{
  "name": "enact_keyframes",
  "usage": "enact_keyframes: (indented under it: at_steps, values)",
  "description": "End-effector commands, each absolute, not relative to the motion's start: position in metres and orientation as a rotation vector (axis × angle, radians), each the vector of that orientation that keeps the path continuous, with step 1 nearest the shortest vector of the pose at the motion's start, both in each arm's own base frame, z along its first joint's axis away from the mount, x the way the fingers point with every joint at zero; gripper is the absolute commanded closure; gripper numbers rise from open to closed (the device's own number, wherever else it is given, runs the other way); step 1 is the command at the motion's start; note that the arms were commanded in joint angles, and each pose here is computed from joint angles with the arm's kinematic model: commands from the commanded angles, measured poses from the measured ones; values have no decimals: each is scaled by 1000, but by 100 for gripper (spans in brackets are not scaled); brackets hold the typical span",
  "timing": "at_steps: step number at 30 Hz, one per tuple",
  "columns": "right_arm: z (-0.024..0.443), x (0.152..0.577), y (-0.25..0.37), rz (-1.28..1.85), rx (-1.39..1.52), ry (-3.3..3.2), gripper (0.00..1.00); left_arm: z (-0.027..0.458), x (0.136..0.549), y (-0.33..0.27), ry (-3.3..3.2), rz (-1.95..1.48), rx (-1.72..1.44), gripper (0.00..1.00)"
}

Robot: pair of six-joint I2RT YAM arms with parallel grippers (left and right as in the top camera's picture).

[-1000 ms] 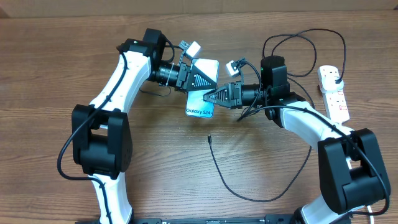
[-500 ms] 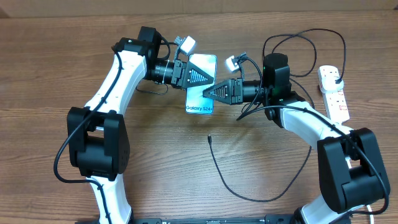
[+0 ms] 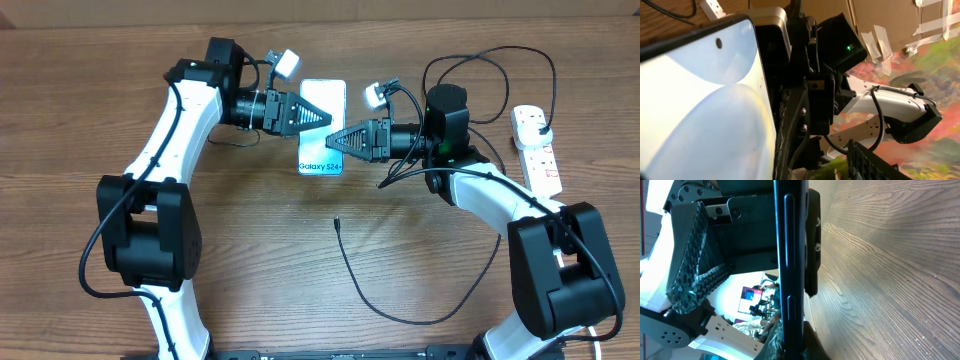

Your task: Plug charger to phone and switch on socket

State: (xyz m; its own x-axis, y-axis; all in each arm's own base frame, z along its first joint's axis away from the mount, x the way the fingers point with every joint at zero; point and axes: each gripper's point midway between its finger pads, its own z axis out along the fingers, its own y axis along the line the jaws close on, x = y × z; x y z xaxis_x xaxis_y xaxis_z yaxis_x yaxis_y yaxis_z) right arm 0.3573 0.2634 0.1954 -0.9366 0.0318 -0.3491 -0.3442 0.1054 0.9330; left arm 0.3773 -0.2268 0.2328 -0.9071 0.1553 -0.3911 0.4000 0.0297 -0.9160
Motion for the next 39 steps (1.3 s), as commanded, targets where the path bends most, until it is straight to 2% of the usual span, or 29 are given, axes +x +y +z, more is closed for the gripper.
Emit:
enact_keyframes:
  at_steps: [1, 4, 8, 13, 17, 21, 26, 33, 36, 39]
  values:
    - [188, 367, 255, 1889, -220, 2126, 96, 267, 374, -219, 1985, -1982, 631, 41]
    - [188, 367, 255, 1890, -219, 2127, 96, 268, 371, -223, 1978, -1996, 643, 50]
    - [183, 365, 255, 1900, -189, 2159, 96, 274, 368, -228, 1937, -2032, 663, 52]
    - [182, 359, 257, 1927, -198, 2179, 96, 275, 367, -231, 1931, -2032, 680, 64]
    - [182, 356, 262, 1934, -212, 2183, 96, 275, 367, -233, 1926, -2030, 689, 70]
    - [182, 353, 266, 1938, -232, 2185, 96, 275, 367, -233, 1921, -2026, 695, 96]
    - [182, 352, 267, 1939, -233, 2185, 95, 263, 372, -233, 1975, -1933, 722, 96]
    - [176, 358, 256, 1907, -218, 2188, 70, 171, 392, -211, 2594, -1319, 550, 96]
    - [159, 359, 249, 1847, -175, 2245, 60, 138, 395, -192, 2816, -966, 423, 96]
    - [126, 362, 240, 1705, -35, 2378, 43, 120, 394, -184, 2918, -718, 355, 96]
